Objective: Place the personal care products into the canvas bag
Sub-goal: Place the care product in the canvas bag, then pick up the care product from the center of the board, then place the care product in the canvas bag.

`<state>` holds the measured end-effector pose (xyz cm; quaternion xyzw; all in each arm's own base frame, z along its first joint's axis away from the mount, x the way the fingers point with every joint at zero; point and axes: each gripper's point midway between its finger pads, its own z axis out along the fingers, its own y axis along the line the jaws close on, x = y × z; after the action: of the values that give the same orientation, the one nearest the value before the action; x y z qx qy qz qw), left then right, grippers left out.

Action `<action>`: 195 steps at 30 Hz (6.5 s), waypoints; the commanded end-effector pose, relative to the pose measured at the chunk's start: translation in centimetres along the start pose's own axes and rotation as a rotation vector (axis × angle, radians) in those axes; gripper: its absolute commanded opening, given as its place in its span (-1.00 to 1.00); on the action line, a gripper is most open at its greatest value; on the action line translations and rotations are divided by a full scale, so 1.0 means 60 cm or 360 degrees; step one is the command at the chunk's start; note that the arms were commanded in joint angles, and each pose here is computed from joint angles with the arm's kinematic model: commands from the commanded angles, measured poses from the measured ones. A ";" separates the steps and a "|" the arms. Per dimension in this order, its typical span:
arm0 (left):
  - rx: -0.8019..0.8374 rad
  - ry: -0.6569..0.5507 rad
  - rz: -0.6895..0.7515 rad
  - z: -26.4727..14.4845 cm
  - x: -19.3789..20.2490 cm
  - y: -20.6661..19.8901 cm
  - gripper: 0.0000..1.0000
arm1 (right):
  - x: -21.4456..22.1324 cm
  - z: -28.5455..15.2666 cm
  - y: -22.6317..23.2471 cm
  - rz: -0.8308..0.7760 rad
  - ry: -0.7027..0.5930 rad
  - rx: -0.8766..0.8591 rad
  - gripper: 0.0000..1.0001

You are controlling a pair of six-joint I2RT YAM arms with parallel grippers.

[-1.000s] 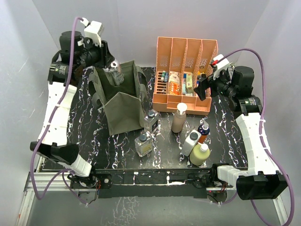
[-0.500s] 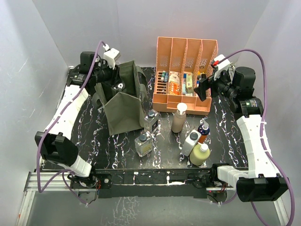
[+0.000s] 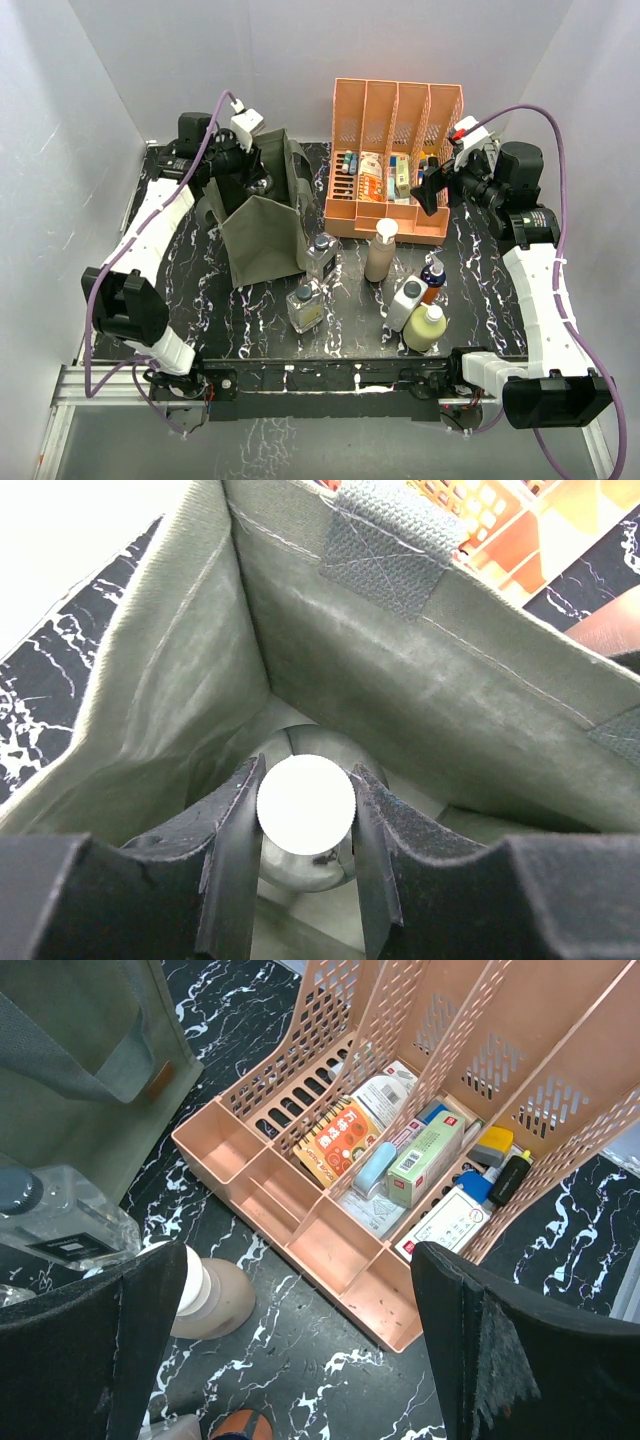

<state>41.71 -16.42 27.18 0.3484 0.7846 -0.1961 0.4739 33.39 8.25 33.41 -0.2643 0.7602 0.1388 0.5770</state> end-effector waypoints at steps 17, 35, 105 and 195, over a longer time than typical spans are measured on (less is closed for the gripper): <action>-0.0149 -0.0248 0.0019 0.058 -0.022 0.044 -1.00 | -0.028 -0.008 0.000 -0.0032 -0.0108 0.0009 0.97; -0.0253 -0.0218 0.0007 0.100 0.025 0.057 -1.00 | -0.012 -0.008 -0.001 -0.0024 -0.0088 0.0028 0.97; 0.0852 0.0176 0.0363 -0.183 0.057 -0.387 0.85 | 0.015 -0.005 -0.019 -0.0019 0.0084 0.0088 0.97; 0.0158 -0.0536 0.0434 -0.329 -0.281 -0.274 -1.00 | 0.034 -0.006 -0.016 0.0084 0.0119 0.0056 0.97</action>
<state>19.87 -22.63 43.91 0.5161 0.6471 -0.2723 0.4906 32.83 7.59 28.82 -0.2454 0.8091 0.1427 0.5147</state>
